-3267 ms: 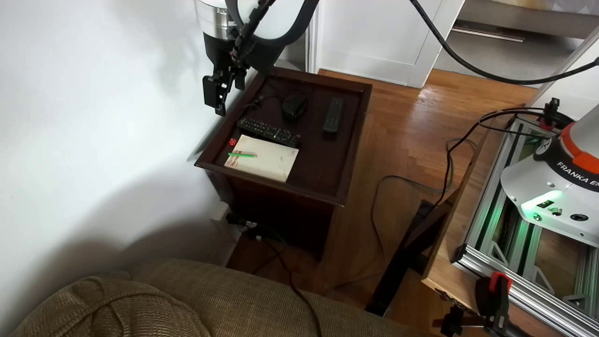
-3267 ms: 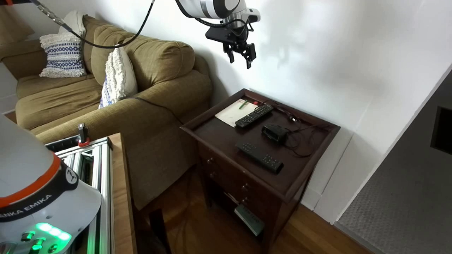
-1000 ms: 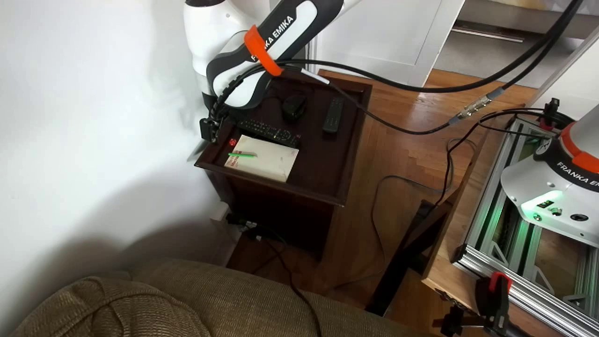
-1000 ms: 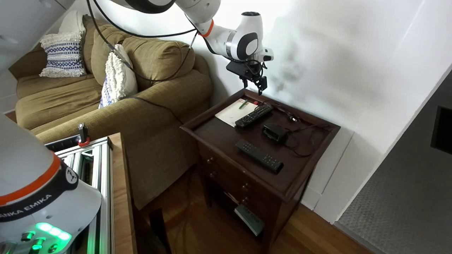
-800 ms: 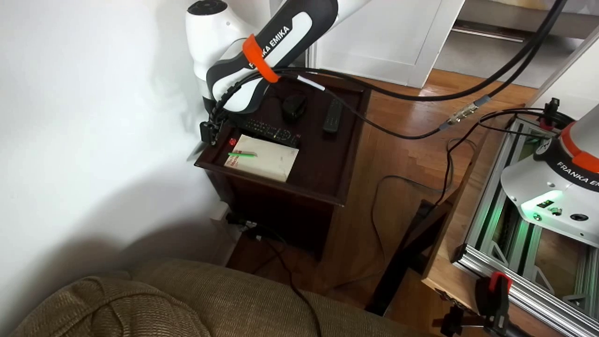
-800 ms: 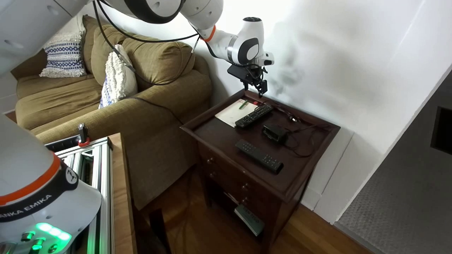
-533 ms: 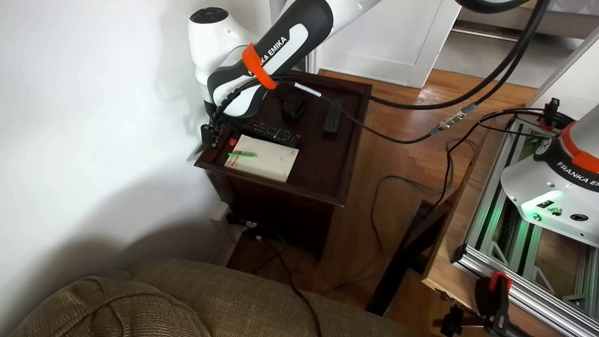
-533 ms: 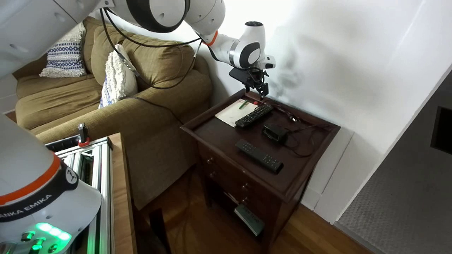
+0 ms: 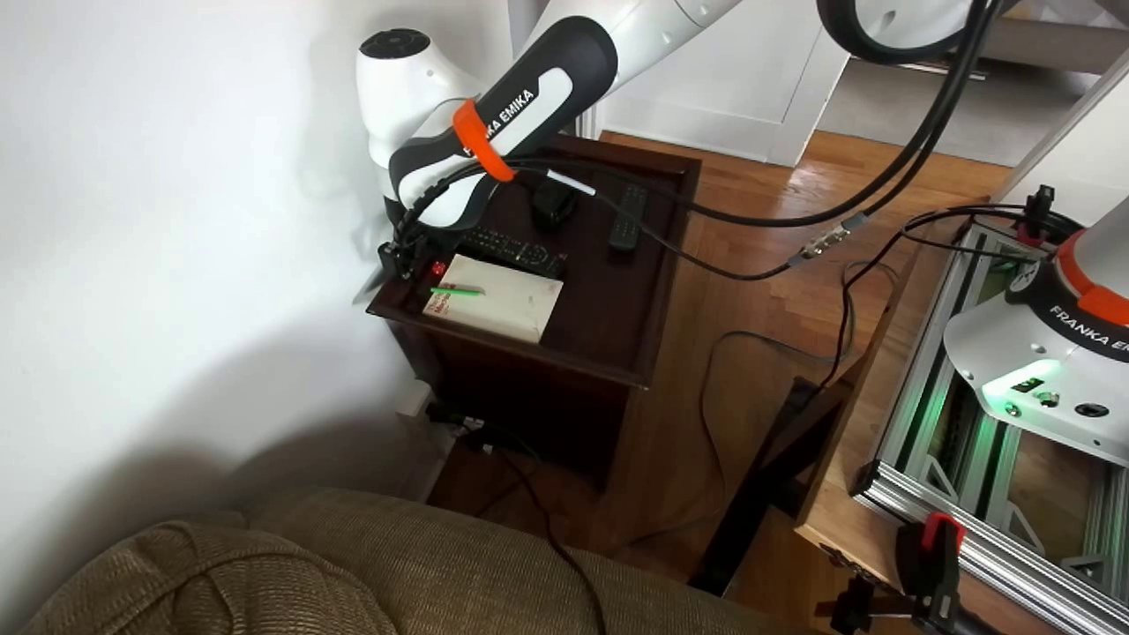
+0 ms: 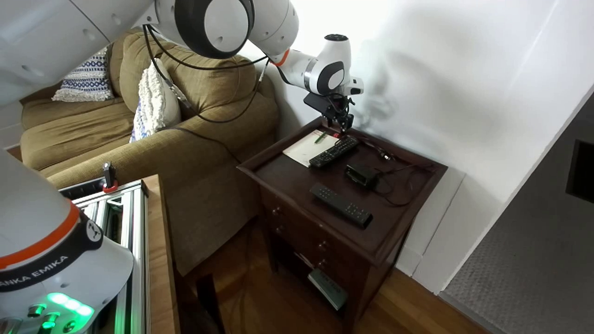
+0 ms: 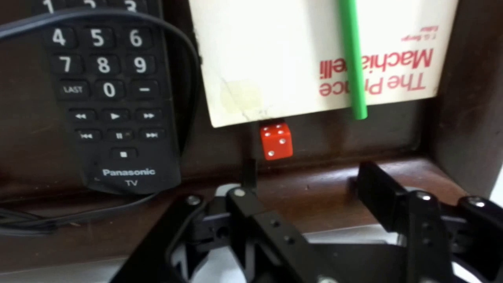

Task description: Move the small, pink object forward

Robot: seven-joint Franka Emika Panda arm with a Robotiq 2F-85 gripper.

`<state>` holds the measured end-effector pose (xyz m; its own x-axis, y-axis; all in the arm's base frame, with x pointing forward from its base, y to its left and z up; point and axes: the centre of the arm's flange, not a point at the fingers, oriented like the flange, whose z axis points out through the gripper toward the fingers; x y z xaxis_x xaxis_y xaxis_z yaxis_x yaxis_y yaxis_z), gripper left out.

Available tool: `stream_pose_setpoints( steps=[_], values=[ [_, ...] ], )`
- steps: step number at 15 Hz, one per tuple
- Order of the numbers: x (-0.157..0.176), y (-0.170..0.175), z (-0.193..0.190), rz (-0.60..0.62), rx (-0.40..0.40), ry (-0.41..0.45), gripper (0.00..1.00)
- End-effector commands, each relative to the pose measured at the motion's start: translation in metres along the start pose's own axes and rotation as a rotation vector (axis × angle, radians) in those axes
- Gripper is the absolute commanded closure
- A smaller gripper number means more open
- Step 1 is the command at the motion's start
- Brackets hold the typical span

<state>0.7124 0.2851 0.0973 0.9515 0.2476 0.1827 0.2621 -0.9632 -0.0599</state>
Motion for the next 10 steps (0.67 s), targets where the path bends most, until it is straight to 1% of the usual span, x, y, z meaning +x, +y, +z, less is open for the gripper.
stream_pose_setpoints(
  steps=[1,3,4,5,6,8,10],
  values=[
    [0.009,0.001,0.011,0.027,-0.008,-0.033,0.52],
    [0.01,0.003,0.009,0.039,-0.02,-0.052,0.53],
    [0.01,0.004,0.008,0.045,-0.029,-0.057,0.5],
    [0.01,0.007,0.008,0.051,-0.031,-0.062,0.48],
    [0.009,0.011,0.009,0.057,-0.04,-0.063,0.44],
    [0.007,0.015,0.01,0.069,-0.041,-0.069,0.4],
    [0.005,0.015,0.01,0.072,-0.038,-0.075,0.45]
  ],
)
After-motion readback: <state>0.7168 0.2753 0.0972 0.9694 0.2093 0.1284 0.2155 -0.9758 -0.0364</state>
